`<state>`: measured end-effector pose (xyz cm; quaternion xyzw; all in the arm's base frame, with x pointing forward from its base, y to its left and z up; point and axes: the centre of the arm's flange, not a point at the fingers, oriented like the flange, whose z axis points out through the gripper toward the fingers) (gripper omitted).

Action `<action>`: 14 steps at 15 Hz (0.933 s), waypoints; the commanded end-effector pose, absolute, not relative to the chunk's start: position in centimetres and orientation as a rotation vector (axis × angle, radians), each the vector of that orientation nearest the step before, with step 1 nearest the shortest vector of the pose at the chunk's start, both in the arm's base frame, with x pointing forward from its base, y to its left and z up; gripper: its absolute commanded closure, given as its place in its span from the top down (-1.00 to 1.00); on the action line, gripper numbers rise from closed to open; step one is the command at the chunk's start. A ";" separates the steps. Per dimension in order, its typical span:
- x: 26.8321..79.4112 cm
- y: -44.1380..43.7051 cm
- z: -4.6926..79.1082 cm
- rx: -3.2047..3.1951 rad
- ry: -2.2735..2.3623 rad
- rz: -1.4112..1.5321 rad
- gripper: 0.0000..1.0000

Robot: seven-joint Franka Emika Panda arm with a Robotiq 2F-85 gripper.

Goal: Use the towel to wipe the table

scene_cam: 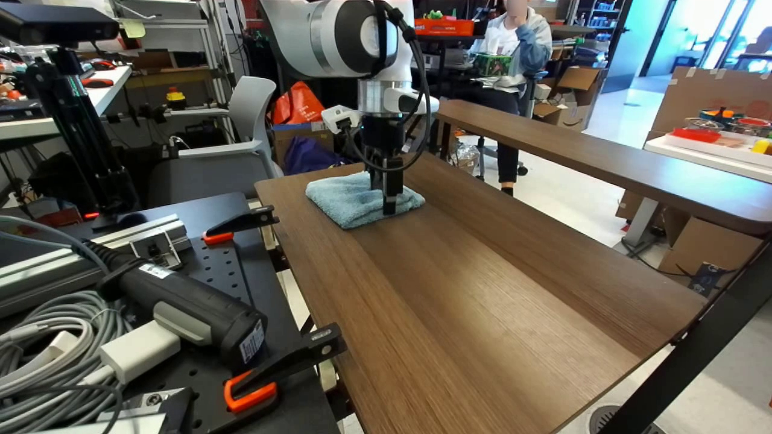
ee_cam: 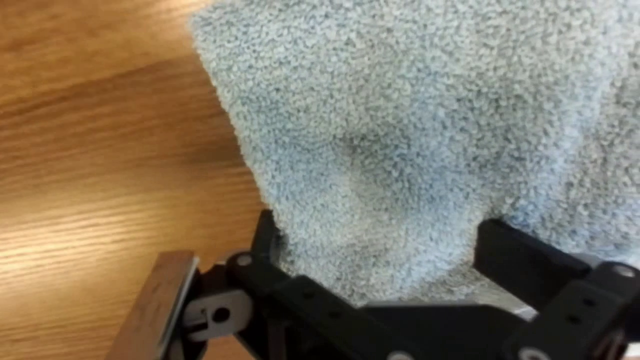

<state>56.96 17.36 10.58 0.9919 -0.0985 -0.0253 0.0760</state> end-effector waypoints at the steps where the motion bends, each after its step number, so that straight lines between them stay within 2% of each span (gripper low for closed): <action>1: 62.5 16.3 10.1 2.981 -0.443 -0.076 1.00; 5: 63.8 9.2 10.4 2.959 -0.617 -0.084 1.00; 14: 59.7 -5.6 13.5 2.784 -0.853 -0.098 1.00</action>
